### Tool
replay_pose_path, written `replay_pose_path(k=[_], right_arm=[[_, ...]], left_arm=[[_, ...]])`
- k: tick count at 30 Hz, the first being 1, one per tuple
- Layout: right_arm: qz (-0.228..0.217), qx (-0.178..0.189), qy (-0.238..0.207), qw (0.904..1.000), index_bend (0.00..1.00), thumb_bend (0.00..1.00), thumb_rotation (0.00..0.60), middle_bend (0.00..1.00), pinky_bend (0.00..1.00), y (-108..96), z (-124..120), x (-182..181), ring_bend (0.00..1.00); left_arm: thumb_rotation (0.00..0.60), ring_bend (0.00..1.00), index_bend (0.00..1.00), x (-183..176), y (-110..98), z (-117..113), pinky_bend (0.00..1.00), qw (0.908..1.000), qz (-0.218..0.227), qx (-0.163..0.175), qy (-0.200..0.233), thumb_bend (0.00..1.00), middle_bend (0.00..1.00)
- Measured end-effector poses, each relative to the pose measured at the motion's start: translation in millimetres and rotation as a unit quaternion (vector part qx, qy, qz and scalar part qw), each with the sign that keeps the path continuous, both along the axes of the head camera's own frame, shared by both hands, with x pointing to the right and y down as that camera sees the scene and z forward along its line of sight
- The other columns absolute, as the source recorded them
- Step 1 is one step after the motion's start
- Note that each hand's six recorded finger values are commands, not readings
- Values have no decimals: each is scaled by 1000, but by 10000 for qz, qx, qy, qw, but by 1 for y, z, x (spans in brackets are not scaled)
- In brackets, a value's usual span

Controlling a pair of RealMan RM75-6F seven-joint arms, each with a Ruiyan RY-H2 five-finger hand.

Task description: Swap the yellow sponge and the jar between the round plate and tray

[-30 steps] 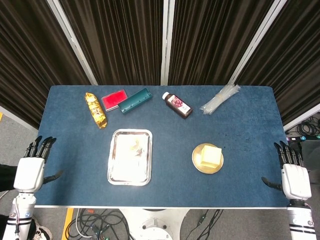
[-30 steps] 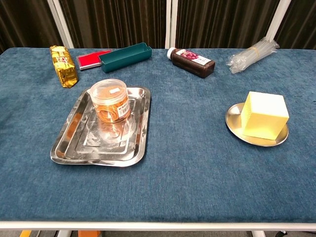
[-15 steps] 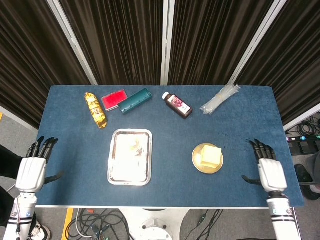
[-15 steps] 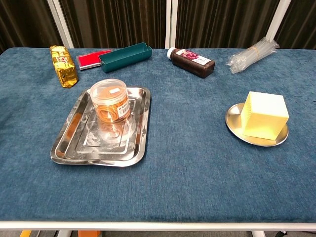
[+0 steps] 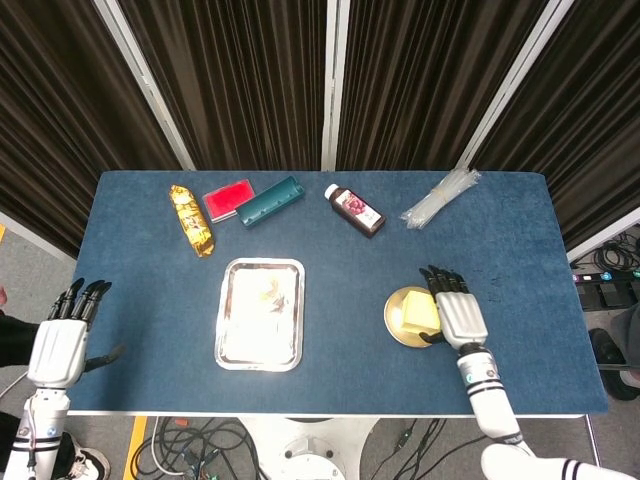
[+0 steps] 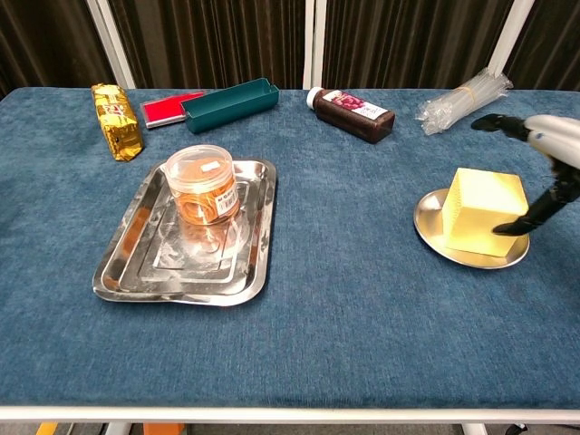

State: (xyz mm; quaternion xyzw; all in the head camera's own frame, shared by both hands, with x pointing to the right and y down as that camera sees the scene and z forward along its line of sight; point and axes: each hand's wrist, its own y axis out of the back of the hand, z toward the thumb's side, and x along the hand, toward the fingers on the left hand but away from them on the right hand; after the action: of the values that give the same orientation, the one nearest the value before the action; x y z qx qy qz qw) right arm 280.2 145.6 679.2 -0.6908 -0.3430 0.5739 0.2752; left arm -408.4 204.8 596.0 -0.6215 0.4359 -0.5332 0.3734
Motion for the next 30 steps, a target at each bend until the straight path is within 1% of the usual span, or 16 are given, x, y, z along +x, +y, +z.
replay_pose_path(k=[3, 5, 10, 15, 17, 22, 26, 30], right_arm=[[-98, 15, 60, 9999, 0, 8, 600, 213, 0, -3, 5, -10, 0], [-151, -18, 111, 9998, 0, 16, 600, 258, 0, -3, 8, -14, 7], [-153, 25, 222, 9996, 0, 77, 600, 443, 0, -5, 11, -18, 124], [-115, 195, 284, 9993, 0, 153, 600, 534, 0, -8, 9, -17, 184], [-119, 279, 244, 9992, 0, 173, 600, 550, 0, -10, 6, -19, 191], [-291, 459, 58, 9985, 0, 176, 600, 559, 0, -14, -8, -31, 191], [-705, 604, -72, 9957, 0, 169, 600, 558, 0, -20, -24, -54, 189], [-1169, 609, -251, 9909, 0, 147, 600, 551, 0, -24, -33, -85, 187]], left_arm=[[600, 12, 111, -2, 1, 1, 134, 10000, -19, -5, 25, 0, 115], [600, 12, 111, -3, 2, 1, 134, 10000, -21, -3, 38, 0, 115], [600, 12, 111, -3, 1, 0, 134, 10000, -6, 26, 47, 0, 115], [600, 12, 111, -1, 0, 2, 135, 10000, 18, -3, 42, 0, 115], [600, 12, 111, 0, 0, 2, 134, 10000, 31, -3, 43, 0, 115], [600, 12, 111, -1, -2, 0, 134, 10000, 28, 27, 36, 0, 115], [600, 12, 111, -1, -2, -2, 134, 10000, 36, 67, 11, 0, 115], [600, 12, 111, -3, -1, -3, 134, 10000, 22, 87, -5, 0, 115]])
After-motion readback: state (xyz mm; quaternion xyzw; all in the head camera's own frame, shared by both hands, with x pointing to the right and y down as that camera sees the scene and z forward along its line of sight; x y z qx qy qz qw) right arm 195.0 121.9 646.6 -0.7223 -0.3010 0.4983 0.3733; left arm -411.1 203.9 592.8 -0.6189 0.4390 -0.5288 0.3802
